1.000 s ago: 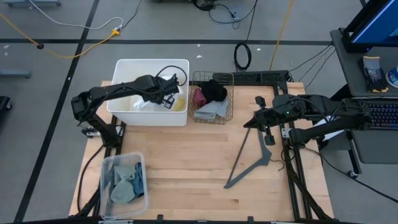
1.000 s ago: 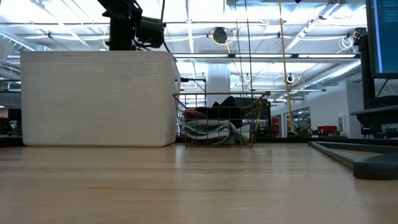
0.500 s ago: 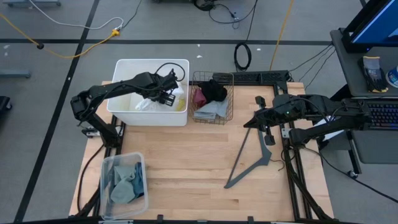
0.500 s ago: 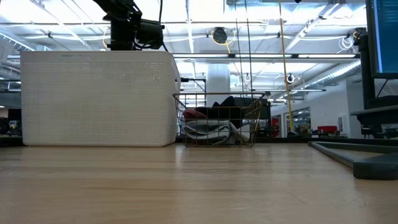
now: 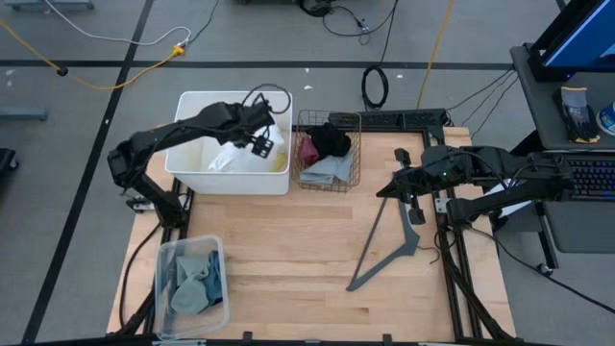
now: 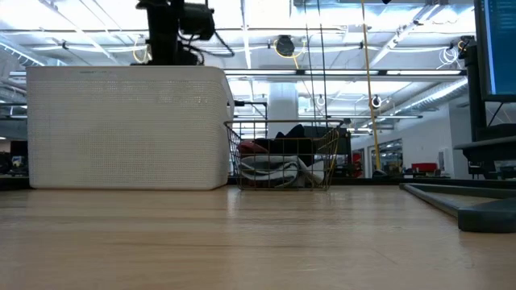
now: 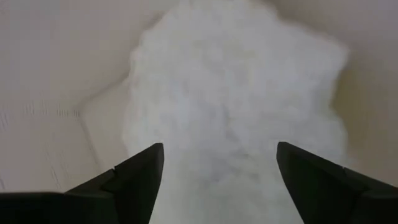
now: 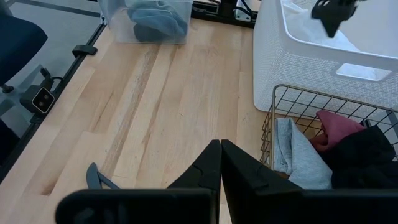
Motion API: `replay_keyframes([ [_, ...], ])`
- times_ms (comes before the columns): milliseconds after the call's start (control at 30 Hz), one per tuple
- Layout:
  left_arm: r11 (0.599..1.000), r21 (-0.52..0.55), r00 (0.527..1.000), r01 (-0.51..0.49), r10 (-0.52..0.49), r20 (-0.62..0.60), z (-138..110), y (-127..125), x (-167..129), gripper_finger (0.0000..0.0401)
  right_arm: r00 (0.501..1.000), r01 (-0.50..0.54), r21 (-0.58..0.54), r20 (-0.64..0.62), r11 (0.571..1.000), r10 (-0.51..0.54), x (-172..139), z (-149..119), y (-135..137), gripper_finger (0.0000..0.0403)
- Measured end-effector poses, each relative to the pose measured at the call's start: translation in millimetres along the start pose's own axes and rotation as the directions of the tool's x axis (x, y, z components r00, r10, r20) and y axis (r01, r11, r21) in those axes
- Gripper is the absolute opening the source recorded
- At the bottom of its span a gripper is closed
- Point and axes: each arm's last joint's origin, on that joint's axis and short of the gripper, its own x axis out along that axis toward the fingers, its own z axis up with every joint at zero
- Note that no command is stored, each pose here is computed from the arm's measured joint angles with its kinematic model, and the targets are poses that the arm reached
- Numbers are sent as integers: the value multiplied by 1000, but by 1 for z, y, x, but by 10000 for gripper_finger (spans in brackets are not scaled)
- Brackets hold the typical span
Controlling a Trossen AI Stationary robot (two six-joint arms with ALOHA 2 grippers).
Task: Pick & Place Cloths
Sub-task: Put the white cloth into the white bin, then return to Home Position
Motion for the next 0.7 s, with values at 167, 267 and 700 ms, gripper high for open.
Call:
replay_keyframes([
  [167,997,47,992,53,-58,114,15,1,-32,325,1000,0,0,-1,1000,0,0,0,0,4],
  [267,993,86,982,77,-90,166,18,2,-49,322,1000,-3,0,-1,1000,3,0,0,0,4],
  [700,922,313,892,230,-328,311,-23,-24,-118,325,1000,-4,0,-1,1000,4,0,0,0,4],
])
